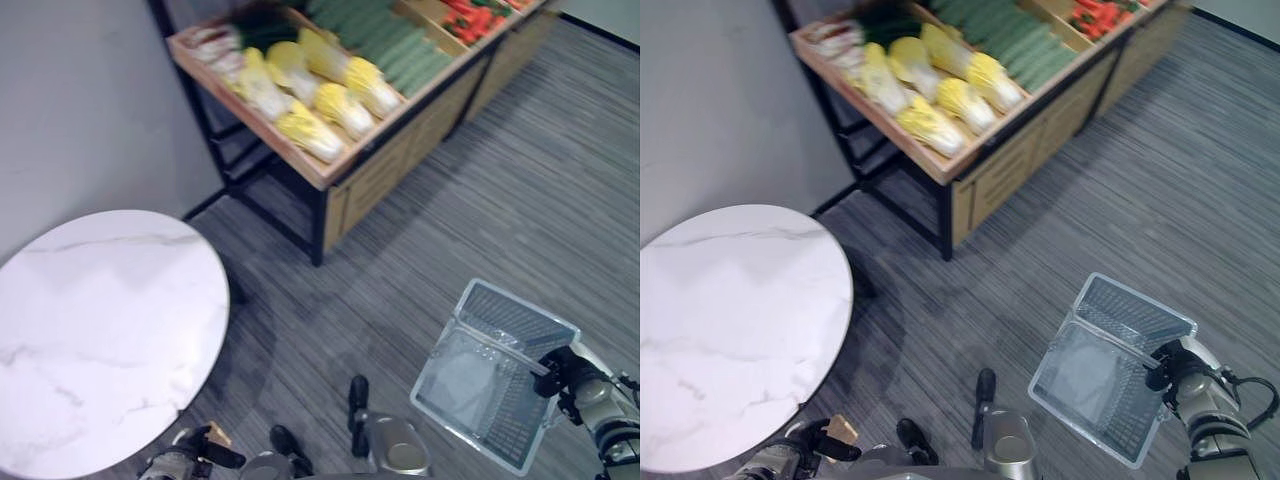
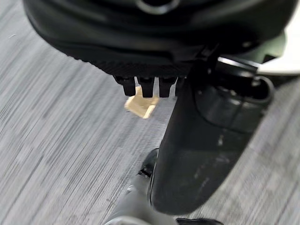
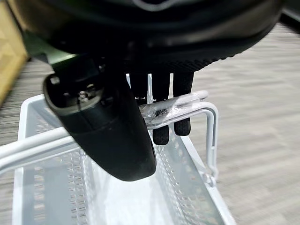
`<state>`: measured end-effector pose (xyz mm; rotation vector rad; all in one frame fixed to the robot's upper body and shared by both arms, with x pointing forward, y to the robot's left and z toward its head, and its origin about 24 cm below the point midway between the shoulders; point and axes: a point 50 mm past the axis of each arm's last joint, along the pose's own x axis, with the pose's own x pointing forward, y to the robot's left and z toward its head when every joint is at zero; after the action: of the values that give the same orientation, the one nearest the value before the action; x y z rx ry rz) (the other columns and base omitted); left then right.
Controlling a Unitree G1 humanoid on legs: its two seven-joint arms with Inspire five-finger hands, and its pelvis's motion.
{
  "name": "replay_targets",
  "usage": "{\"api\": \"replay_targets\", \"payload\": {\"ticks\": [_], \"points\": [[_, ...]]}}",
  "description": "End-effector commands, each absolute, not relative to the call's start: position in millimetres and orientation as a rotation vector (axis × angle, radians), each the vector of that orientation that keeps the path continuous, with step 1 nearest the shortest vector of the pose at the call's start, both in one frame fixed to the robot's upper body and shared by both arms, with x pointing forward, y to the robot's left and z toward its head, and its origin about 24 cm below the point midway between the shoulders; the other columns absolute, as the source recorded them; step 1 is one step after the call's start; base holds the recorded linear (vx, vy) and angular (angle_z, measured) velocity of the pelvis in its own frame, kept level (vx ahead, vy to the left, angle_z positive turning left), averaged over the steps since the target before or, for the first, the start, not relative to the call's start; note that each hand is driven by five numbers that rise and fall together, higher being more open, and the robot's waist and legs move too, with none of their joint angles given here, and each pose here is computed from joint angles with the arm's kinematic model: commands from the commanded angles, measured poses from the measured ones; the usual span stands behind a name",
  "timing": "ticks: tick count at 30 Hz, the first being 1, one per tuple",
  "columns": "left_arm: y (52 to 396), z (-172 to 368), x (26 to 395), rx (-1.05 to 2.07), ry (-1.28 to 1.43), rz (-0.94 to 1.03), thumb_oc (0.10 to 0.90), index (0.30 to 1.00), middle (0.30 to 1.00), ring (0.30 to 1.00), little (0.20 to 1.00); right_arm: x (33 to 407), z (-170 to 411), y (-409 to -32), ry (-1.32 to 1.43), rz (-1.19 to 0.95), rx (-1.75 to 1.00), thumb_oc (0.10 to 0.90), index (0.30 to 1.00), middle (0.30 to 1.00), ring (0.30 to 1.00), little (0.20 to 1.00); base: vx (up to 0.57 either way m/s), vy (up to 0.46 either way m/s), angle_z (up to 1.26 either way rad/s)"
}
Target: Get the vegetables into the basket
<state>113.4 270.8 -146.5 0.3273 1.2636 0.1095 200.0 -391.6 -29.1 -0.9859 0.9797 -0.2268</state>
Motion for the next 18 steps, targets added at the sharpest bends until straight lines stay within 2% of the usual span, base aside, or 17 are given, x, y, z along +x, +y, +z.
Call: {"api": "replay_targets", "payload": {"ticks": [1, 5, 12, 18], "points": [[272.5, -151.6, 94.3, 0.303, 1.336, 0.134, 0.9, 1.0, 1.0, 1.0, 1.0, 240.3, 18.3, -403.0, 0.833, -0.293, -1.149, 0.4, 0.3, 0.3, 0.3, 0.3, 0.08, -0.027, -1.06], [271.2, -152.9, 90.7, 0.309, 1.355, 0.132, 0.9, 1.0, 1.0, 1.0, 1.0, 252.6, 15.9, -387.8, 0.791, -0.251, -1.148, 0.4, 0.3, 0.3, 0.3, 0.3, 0.07, -0.079, -1.02], [263.7, -152.2, 104.1, 0.377, 1.335, 0.054, 0.9, 1.0, 1.0, 1.0, 1.0, 218.5, 13.4, -411.2, 0.861, -0.295, -1.152, 0.4, 0.3, 0.3, 0.3, 0.3, 0.14, -0.13, -0.23], [277.0, -146.9, 106.8, 0.347, 1.311, 0.127, 0.9, 1.0, 1.0, 1.0, 1.0, 207.1, 17.5, -422.6, 0.875, -0.335, -1.146, 0.4, 0.3, 0.3, 0.3, 0.3, 0.14, -0.233, -0.33]]}}
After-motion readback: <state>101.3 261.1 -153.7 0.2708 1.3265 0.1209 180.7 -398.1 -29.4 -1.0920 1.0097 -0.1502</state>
